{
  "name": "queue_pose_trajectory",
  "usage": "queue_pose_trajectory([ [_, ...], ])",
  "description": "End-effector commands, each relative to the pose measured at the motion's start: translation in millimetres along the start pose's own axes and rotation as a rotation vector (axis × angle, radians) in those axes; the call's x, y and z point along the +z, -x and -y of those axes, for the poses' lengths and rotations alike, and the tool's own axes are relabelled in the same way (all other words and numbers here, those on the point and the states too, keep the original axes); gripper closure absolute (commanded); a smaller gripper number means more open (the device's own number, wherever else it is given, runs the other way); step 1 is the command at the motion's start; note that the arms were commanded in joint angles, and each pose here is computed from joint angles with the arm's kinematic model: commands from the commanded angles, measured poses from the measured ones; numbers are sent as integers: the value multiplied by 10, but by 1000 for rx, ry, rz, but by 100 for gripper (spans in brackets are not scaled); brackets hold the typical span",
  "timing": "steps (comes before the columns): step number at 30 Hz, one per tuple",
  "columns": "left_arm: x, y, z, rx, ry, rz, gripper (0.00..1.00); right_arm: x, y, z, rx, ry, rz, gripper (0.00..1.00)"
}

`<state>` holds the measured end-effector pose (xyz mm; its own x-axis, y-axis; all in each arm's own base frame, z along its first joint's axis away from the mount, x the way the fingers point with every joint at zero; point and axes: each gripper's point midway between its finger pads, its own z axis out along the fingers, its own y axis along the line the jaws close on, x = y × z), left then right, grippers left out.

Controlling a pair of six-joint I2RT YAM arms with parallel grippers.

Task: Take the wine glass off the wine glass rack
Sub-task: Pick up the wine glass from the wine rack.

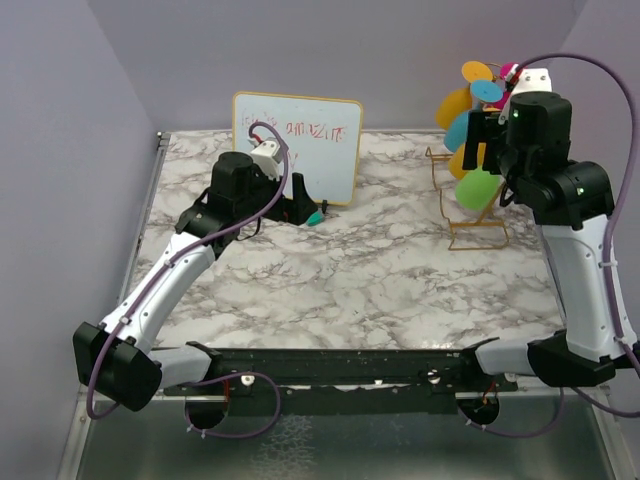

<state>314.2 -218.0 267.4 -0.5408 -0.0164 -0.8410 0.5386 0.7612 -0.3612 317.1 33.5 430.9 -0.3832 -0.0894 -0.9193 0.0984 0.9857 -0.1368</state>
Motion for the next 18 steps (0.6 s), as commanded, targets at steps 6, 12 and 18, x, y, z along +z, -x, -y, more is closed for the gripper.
queue_pose_trajectory([
  [6,-45,50,18,25,-3,45,1,267,-253,194,-68,-196,-110,21],
  [12,-20,40,30,26,-15,37,1,461,-338,213,-106,-264,-131,26],
  [18,-26,31,-6,27,4,41,1,613,-337,200,-126,-297,-111,34],
])
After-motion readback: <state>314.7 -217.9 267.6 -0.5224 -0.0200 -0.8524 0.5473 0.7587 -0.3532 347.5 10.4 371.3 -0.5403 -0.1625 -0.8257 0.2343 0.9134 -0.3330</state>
